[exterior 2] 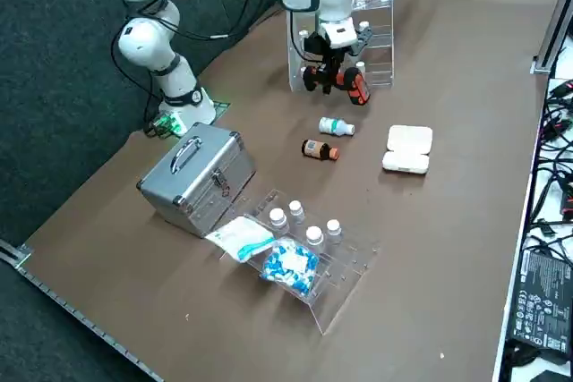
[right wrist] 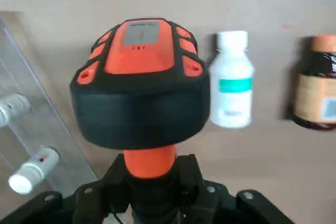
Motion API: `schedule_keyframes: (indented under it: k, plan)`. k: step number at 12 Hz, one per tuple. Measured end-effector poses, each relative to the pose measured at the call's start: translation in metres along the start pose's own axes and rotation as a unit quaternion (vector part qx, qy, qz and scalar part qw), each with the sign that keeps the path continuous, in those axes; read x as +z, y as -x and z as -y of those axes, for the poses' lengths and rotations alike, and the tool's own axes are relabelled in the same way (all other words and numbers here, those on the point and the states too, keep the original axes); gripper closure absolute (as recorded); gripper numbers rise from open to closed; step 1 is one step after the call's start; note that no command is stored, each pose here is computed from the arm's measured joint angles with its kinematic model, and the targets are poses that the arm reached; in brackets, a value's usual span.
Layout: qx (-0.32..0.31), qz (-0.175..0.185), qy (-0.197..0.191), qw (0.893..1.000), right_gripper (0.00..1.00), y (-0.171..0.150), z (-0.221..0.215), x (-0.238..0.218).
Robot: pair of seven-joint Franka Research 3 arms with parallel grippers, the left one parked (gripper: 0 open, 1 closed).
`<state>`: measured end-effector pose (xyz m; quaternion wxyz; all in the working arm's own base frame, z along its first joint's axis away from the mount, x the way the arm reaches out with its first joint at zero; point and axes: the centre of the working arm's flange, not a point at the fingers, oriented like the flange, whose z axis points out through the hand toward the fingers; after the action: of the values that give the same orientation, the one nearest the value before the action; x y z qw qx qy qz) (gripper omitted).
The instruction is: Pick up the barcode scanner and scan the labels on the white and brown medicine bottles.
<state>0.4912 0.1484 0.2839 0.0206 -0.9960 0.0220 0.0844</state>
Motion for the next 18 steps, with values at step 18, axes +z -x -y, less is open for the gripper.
schedule_keyframes:
  k: [18]
  plan:
    - [0.024,0.088,0.045,0.995,0.56,0.018,-0.073,-0.013]
